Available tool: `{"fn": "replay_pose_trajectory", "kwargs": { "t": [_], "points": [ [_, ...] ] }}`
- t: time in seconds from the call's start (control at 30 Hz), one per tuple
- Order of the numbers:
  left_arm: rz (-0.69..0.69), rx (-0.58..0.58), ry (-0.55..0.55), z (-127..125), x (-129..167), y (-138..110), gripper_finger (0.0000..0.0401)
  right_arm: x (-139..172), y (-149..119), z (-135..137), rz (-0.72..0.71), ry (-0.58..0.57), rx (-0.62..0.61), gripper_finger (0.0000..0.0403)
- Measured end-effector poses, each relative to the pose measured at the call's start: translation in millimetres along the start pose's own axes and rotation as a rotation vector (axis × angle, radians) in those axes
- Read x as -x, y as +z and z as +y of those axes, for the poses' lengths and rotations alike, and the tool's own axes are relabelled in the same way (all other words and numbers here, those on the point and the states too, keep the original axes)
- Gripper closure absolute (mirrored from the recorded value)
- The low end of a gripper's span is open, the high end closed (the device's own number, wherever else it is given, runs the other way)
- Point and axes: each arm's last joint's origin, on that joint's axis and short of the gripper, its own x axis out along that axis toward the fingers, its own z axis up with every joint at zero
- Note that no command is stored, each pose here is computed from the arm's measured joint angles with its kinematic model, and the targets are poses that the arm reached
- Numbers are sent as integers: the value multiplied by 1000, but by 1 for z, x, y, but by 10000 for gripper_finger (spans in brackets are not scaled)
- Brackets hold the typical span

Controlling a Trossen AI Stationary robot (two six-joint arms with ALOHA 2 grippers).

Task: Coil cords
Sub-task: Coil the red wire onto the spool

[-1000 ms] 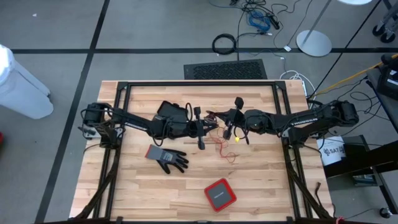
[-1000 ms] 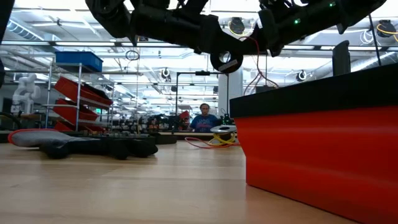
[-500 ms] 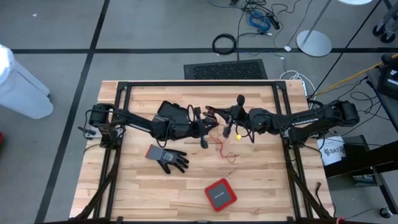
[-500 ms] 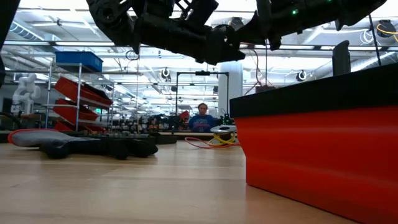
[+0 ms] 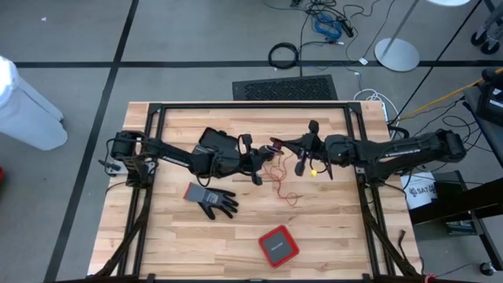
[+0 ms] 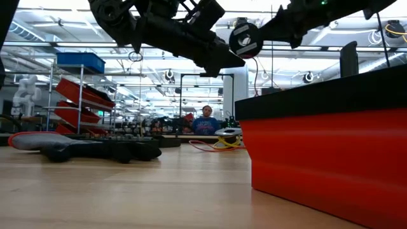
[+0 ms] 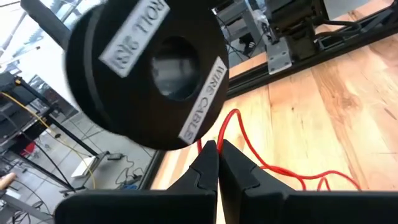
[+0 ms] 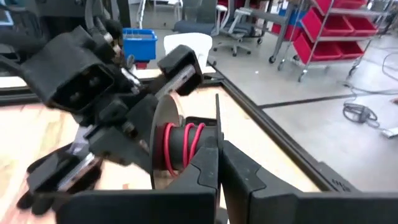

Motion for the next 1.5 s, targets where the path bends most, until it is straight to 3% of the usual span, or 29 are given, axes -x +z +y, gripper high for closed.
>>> {"fn": "replay_pose_trajectory", "kwargs": {
  "t": [0.5, 1.17, 1.5],
  "points": [
    [-29, -42, -14, 6, 5, 7, 395, 17, -13, -5, 181, 49, 114, 403],
    [-91, -16, -6, 11, 3, 23, 391, 5, -21, -1, 219, 36, 137, 403],
    [-104, 38, -6, 12, 3, 28, 288, 2, -19, -1, 189, 12, 136, 403]
  ]
}}
